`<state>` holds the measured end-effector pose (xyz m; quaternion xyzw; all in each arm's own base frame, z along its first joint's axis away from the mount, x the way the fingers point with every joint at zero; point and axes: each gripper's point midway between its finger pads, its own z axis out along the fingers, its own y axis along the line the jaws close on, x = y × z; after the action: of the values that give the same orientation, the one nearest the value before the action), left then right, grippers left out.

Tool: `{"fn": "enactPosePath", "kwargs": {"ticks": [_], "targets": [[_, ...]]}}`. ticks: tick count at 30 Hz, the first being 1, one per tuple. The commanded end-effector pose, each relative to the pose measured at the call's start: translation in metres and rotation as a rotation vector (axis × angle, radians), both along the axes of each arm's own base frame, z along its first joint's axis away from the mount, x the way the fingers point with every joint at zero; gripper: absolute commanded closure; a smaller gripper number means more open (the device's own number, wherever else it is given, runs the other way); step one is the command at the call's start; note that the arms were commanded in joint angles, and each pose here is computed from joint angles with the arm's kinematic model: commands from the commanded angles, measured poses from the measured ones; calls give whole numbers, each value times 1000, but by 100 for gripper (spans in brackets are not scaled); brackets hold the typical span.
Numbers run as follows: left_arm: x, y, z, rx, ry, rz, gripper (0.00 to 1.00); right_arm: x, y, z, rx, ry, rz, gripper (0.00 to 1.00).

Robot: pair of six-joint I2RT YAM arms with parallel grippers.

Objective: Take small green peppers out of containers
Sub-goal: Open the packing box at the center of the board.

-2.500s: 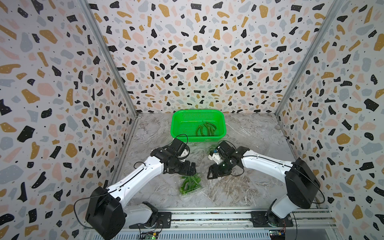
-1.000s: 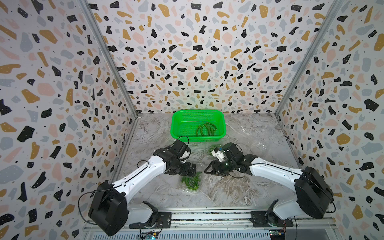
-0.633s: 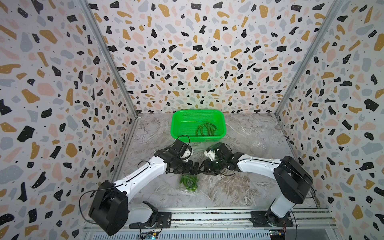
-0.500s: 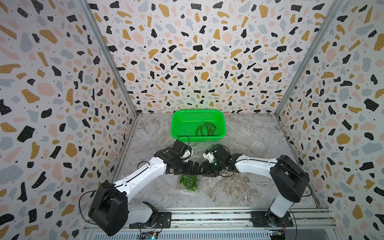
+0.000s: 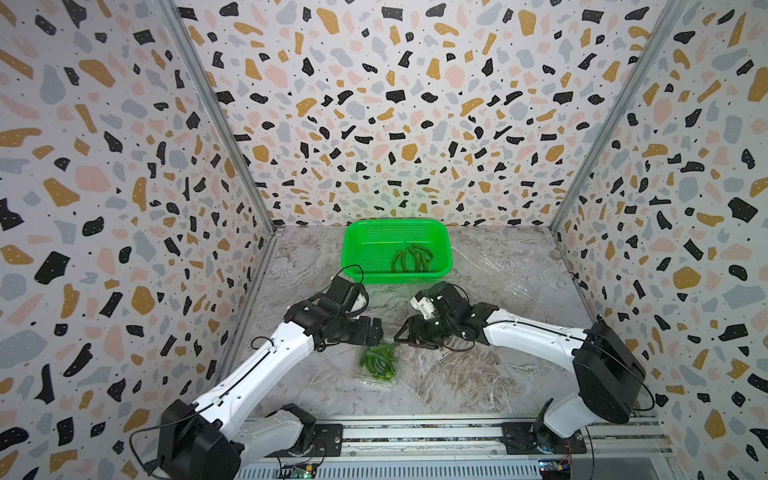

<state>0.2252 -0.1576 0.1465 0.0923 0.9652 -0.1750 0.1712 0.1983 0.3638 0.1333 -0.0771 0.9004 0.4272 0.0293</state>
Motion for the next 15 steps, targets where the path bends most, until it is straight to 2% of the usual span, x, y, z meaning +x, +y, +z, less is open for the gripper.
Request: {"fn": "enactPosePath", "kwargs": {"ticks": [1, 7, 15], "targets": [[-5, -2, -19, -28, 81, -14, 1, -4, -1, -2, -23, 11, -12, 38], [1, -25, -29, -177, 108, 5, 1, 4, 14, -9, -11, 7, 2, 38], [5, -35, -40, -224, 132, 4, 1, 11, 31, -16, -24, 14, 25, 38]]}}
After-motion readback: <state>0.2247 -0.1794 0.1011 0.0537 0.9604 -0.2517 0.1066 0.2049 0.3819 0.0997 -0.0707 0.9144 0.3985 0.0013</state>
